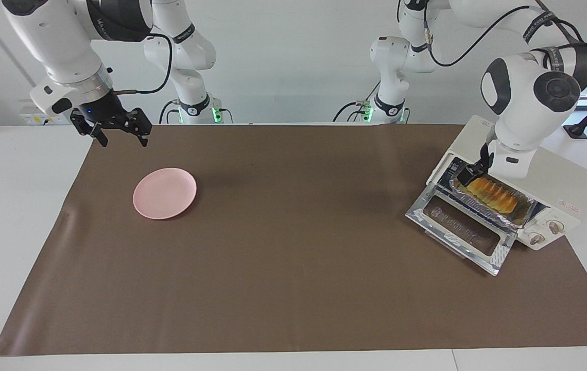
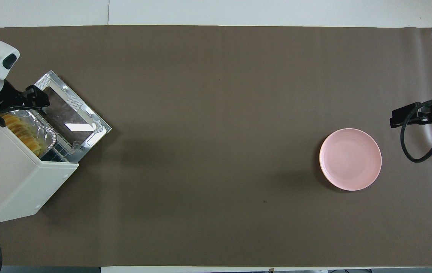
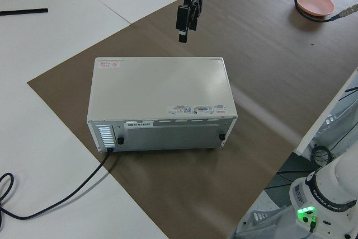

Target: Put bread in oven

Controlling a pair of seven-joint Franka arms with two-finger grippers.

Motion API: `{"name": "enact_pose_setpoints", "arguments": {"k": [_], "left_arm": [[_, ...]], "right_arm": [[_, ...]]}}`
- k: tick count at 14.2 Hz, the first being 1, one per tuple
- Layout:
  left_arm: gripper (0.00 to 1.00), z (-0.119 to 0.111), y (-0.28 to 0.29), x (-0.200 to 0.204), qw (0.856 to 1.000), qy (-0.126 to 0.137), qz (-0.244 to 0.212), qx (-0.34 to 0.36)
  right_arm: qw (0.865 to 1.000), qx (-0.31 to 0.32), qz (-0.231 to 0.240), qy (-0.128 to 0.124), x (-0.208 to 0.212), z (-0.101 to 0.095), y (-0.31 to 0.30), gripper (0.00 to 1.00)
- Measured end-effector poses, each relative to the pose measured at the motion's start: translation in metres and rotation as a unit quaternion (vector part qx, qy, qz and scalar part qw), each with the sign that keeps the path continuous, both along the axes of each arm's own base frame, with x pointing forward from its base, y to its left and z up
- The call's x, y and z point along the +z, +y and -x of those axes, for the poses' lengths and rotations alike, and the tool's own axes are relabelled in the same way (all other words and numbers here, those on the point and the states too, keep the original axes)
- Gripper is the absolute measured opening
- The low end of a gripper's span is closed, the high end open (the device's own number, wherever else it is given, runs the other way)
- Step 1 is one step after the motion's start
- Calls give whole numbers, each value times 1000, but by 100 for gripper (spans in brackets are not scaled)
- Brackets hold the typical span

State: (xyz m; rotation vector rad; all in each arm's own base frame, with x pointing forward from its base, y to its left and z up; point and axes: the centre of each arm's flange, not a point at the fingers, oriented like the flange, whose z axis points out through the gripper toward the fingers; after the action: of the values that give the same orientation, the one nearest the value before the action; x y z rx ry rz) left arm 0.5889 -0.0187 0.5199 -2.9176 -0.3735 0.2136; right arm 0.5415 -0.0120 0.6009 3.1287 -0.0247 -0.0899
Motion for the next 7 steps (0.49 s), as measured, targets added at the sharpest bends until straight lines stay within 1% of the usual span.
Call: {"name": "enact_pose_setpoints", "arguments": {"k": [2,3,5,7], "left_arm": [[100,13,6,19,999,1,15,-39],[100,27,15,39,997,-7,31,-64],[100,34,24,45,996,-12,46,-78],[100,40,21,44,994,-8,54,-90]], "right_arm": [[1000,0,0,0,0,0,0,100],[1000,0,0,0,0,0,0,100],[1000,0,0,0,0,0,0,100],[1000,0,0,0,0,0,0,100]]}}
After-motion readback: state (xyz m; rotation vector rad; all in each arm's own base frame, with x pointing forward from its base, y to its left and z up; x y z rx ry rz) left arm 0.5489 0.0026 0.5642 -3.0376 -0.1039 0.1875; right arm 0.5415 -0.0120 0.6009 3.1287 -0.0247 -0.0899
